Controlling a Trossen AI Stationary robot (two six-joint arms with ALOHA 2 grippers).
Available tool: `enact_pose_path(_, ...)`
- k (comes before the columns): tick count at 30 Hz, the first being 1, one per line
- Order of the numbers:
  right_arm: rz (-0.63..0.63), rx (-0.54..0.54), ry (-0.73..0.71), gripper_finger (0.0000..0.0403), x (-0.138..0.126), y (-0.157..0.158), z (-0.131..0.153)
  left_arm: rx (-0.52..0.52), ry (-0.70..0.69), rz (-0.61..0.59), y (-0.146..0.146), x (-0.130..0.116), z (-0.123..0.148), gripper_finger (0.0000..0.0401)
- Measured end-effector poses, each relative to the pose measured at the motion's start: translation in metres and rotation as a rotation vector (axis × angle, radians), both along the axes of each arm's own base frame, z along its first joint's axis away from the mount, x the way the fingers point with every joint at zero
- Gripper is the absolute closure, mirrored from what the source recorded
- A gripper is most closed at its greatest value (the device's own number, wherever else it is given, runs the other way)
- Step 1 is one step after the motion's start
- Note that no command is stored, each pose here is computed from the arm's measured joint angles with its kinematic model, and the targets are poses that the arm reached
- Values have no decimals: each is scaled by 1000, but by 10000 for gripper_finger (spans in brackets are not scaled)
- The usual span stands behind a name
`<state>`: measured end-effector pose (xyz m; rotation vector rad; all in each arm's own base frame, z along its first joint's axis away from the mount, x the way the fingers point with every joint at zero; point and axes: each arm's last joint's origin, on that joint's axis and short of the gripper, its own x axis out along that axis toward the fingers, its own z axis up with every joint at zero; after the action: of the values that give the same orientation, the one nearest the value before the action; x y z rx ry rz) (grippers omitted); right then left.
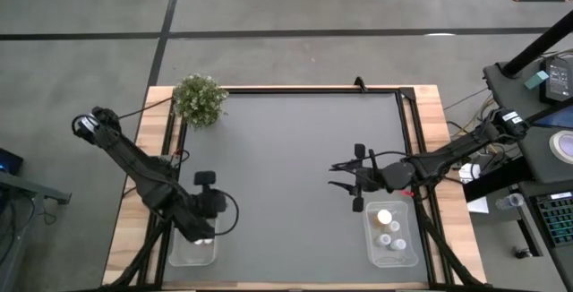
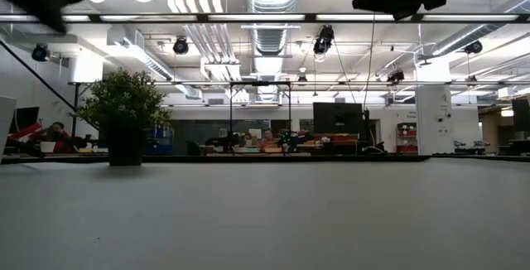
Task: Pick and place medicine bottles into bin by pill shape (circle, oval)
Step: Return to Home Position
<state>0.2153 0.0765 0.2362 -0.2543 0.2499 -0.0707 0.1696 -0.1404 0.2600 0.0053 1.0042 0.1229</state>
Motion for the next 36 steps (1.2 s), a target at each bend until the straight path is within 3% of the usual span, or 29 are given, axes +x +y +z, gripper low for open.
enact_pose_path(3, 63, -4, -53, 258, 0, 1, 0, 110, -217, -131, -5, 11, 12, 400)
enact_pose_path(7, 207, -57, -168, 268, -1, -6, -7, 254, -540, -392, -7, 29, 26, 400)
enact_pose_path(10, 126, -102, -238, 279, -4, -28, -13, 332, -775, -585, 9, 40, 29, 400)
enact_pose_path(12, 118, -101, -296, 288, -8, -43, -14, 380, -878, -622, 30, 43, 27, 400)
enact_pose_path(15, 156, -64, -355, 303, -18, -59, -13, 433, -894, -505, 69, 42, 21, 400)
enact_pose_path(20, 111, -28, -376, 326, -40, -72, -20, 464, -843, -321, 114, 22, 8, 400)
enact_pose_path(29, 73, 40, -288, 348, -78, -74, -33, 329, -812, -215, 128, -35, -15, 400)
enact_pose_path(36, 28, -14, -399, 351, -108, -76, -34, 292, -879, -176, 132, -59, -44, 400)
